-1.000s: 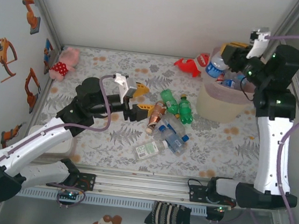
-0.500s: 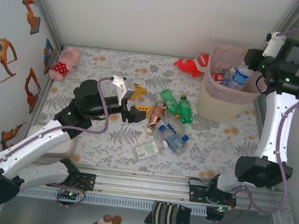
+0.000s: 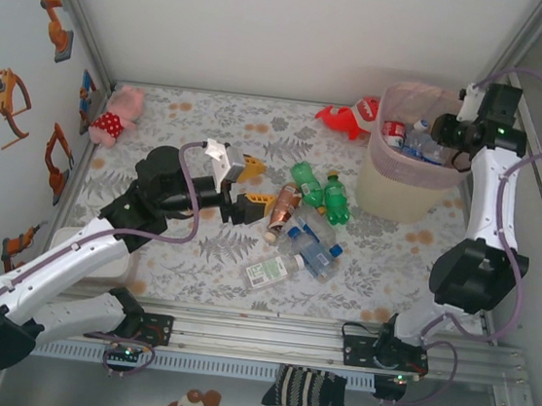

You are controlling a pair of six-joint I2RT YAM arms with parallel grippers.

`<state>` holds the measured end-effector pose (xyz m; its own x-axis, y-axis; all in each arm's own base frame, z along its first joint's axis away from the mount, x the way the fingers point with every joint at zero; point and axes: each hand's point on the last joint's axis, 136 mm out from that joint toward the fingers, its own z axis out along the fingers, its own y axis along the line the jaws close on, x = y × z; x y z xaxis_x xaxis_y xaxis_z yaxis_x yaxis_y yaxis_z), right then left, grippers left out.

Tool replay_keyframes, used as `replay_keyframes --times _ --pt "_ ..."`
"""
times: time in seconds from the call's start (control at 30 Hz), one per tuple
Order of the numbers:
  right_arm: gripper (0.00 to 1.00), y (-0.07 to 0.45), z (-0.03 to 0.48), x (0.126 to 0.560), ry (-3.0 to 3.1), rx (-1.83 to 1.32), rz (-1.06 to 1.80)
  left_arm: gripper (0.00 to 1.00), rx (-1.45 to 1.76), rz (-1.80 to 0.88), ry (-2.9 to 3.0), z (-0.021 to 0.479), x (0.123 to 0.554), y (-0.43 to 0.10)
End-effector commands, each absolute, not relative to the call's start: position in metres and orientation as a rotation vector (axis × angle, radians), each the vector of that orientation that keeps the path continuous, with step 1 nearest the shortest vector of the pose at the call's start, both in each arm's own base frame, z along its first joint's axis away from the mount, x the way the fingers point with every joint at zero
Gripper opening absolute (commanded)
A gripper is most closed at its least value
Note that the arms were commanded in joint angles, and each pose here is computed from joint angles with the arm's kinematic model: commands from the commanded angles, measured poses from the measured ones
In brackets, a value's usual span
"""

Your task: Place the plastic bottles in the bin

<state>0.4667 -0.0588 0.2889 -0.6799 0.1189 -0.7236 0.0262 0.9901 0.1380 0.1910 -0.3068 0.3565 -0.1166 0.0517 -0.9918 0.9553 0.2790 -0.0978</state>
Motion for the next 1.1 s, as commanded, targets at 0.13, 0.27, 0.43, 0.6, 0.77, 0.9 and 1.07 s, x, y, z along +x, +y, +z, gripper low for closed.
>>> replay_keyframes --times 0.13,0.27,0.43,0.6,0.77,0.9,1.07 --pt "0.22 -0.065 0.237 0.475 2.434 0.127 0.161 0.77 0.987 -1.026 1.429 0.359 0.191 -0.303" --pt "0.33 -0.067 0.224 0.479 2.461 0.144 0.158 0.77 0.981 -1.021 1.435 0.358 0.193 -0.302" --pt "0.52 -0.073 0.23 0.481 2.449 0.165 0.124 0.77 0.974 -1.013 1.442 0.358 0.195 -0.301" --pt "0.59 -0.073 0.263 0.477 2.371 0.182 0.111 0.77 0.973 -1.008 1.453 0.356 0.196 -0.301" --pt "0.63 -0.07 0.297 0.466 2.295 0.178 0.105 0.76 1.004 -0.967 1.507 0.344 0.199 -0.301" --pt "0.65 -0.067 0.323 0.456 2.227 0.176 0.104 0.76 1.035 -0.93 1.573 0.328 0.202 -0.302" --pt "0.64 -0.062 0.349 0.442 2.165 0.176 0.121 0.77 1.07 -0.883 1.65 0.309 0.205 -0.305"
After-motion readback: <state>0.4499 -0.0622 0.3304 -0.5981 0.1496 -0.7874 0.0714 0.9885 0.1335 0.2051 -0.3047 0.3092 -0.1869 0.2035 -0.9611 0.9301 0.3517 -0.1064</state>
